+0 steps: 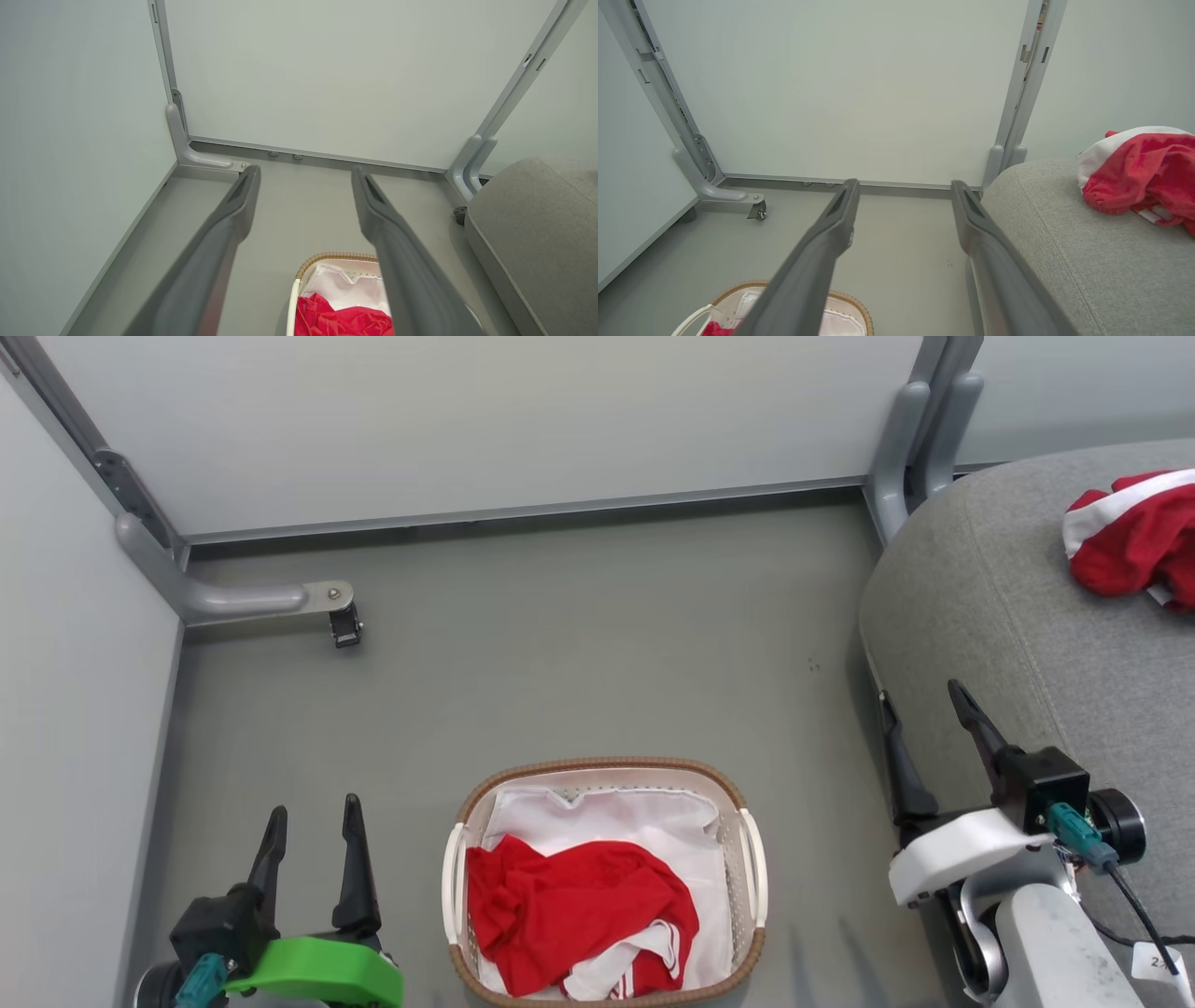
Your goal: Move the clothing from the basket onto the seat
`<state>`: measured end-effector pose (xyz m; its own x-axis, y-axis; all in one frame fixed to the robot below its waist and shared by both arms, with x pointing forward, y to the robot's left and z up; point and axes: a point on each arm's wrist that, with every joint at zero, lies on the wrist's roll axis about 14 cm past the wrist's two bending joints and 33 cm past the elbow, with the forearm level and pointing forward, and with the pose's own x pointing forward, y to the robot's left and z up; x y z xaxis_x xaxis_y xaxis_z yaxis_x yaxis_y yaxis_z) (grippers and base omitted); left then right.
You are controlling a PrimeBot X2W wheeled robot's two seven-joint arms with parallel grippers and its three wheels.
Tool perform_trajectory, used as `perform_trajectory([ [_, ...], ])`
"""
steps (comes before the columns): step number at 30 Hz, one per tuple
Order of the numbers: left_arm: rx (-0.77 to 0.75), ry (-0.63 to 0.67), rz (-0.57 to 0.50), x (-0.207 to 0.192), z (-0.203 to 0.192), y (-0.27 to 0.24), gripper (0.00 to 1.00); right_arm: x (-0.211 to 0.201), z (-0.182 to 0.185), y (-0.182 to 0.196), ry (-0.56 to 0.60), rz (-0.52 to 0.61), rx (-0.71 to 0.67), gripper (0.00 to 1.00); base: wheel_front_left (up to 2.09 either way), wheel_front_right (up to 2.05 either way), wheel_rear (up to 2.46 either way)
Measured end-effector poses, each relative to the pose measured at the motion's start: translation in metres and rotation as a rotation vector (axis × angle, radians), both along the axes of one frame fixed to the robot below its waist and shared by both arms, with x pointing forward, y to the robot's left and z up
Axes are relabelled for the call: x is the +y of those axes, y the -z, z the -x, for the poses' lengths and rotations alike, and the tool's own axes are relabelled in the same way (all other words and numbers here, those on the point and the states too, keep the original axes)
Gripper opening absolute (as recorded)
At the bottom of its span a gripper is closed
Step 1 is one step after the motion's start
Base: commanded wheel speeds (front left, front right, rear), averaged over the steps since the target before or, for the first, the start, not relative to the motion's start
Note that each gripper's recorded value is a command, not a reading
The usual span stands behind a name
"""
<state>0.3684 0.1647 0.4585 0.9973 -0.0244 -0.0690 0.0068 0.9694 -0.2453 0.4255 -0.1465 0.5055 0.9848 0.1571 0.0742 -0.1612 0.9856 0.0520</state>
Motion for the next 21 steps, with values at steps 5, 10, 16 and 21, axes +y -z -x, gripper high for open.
perform_trajectory([
  [5, 0.000, -0.005, 0.013, 0.000, 0.009, 0.000, 1.00, -0.003, 0.015, 0.003, 0.009, -0.021, 0.008, 1.00, 0.00, 0.00, 0.00],
  [10, -0.018, 0.004, 0.021, -0.002, 0.012, -0.005, 1.00, -0.004, 0.027, 0.005, 0.013, -0.037, 0.015, 1.00, 0.00, 0.00, 0.00],
  [16, -0.020, 0.016, 0.017, -0.006, 0.013, -0.006, 1.00, -0.005, 0.030, 0.006, 0.015, -0.038, 0.019, 1.00, 0.00, 0.00, 0.00],
  [21, -0.019, 0.020, 0.017, -0.007, 0.014, -0.006, 1.00, -0.004, 0.030, 0.005, 0.014, -0.038, 0.016, 1.00, 0.00, 0.00, 0.00],
])
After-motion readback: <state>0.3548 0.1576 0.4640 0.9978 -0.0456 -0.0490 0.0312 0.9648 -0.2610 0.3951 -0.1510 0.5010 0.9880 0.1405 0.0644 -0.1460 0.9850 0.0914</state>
